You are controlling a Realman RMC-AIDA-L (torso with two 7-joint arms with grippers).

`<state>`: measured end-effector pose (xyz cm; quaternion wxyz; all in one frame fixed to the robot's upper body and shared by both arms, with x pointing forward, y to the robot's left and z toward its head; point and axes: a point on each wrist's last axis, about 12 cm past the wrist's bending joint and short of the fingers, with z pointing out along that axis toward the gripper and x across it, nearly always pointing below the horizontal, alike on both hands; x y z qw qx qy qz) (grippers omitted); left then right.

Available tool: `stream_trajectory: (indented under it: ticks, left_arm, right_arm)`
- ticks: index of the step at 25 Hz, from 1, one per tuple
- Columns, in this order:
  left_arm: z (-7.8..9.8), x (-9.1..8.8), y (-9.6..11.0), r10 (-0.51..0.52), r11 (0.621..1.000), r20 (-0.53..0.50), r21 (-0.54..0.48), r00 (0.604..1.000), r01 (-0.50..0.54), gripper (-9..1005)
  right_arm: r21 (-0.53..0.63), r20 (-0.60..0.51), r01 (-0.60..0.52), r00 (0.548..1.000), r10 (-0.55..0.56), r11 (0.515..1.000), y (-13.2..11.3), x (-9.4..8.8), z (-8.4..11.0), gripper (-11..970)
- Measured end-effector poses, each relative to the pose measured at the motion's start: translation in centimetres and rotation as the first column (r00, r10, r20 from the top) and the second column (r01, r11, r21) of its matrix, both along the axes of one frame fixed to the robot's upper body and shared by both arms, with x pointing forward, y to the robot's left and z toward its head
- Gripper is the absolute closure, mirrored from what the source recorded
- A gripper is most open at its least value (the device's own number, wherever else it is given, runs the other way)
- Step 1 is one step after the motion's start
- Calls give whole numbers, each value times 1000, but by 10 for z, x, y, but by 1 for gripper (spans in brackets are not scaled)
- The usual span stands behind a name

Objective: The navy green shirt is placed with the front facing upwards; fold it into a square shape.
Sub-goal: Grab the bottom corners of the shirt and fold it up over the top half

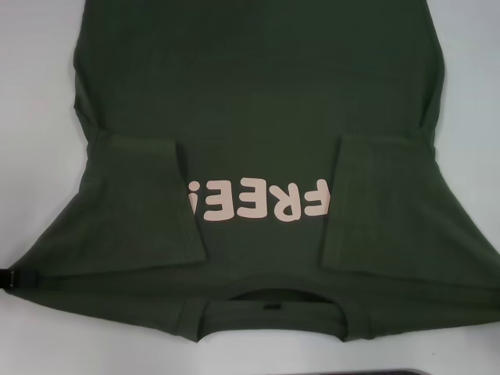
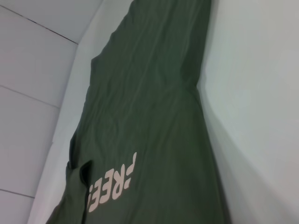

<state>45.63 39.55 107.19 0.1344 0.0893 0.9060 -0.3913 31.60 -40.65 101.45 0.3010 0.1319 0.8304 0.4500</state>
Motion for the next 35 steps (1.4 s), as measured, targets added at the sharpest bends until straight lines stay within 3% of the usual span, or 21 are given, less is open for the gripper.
stream_trajectory:
  ticks: [17, 26, 35]
  left_arm:
    - [10, 8, -11, -52, 995, 51, -81, 997, 56, 993]
    - [35, 39, -32, -94, 968, 178, -213, 980, 131, 993]
    - [61, 81, -57, -126, 945, 291, -257, 948, 204, 993]
  right_arm:
    - [26, 88, -115, 990, 113, 993, 11, 47, 14, 914]
    - [24, 151, -193, 971, 187, 981, 17, 89, 30, 914]
    - [1, 198, -246, 950, 241, 969, 25, 143, 54, 913]
